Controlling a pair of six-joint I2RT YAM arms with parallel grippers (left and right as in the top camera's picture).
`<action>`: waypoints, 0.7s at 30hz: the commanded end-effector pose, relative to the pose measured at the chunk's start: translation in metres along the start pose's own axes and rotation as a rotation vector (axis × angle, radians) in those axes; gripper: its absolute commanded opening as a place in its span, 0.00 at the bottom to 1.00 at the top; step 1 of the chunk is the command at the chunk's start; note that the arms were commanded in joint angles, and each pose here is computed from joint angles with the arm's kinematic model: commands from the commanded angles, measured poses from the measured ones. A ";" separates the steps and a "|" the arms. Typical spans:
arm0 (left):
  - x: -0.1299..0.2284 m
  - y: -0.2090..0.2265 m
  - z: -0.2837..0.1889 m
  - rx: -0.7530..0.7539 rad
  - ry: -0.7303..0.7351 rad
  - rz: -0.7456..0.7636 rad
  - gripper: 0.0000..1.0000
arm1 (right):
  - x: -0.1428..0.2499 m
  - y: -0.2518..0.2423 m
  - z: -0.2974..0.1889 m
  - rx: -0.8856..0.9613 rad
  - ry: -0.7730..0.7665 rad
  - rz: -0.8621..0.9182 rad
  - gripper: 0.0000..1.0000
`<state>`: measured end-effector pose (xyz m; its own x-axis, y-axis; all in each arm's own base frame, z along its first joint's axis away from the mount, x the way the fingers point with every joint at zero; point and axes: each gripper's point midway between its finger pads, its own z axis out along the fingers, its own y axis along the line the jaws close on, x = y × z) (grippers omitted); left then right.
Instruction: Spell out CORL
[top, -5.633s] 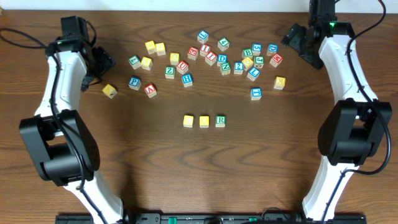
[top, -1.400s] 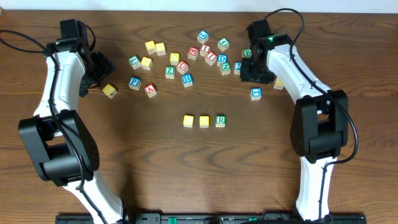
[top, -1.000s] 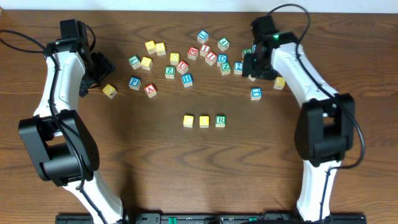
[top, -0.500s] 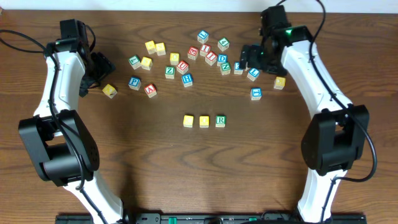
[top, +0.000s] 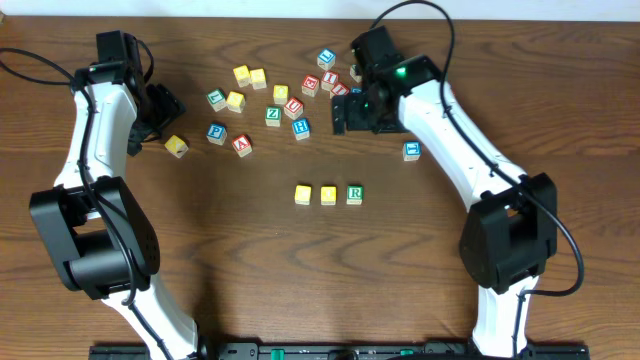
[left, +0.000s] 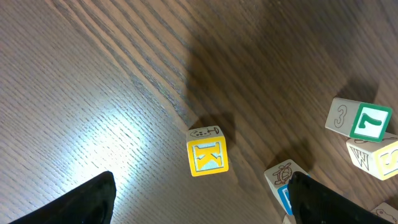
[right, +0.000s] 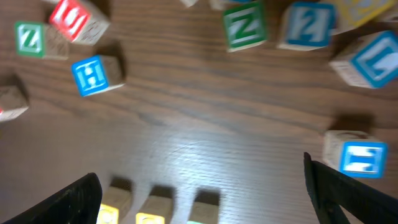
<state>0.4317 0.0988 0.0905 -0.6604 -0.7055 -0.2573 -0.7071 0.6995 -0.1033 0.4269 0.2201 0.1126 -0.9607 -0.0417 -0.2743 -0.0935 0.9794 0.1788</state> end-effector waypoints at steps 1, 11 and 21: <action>0.000 0.001 0.001 -0.009 0.002 -0.013 0.87 | 0.007 0.011 0.000 0.006 0.008 -0.027 0.99; 0.000 0.001 0.001 -0.009 0.002 -0.013 0.87 | 0.009 0.003 -0.001 0.056 0.010 -0.029 0.99; 0.000 0.001 0.001 -0.009 0.002 -0.013 0.87 | 0.009 -0.002 -0.001 0.075 0.011 -0.028 0.99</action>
<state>0.4317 0.0988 0.0905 -0.6604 -0.7055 -0.2573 -0.7071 0.6995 -0.1033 0.4165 0.2228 0.1098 -0.9629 -0.0719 -0.2599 -0.1087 0.9855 0.1301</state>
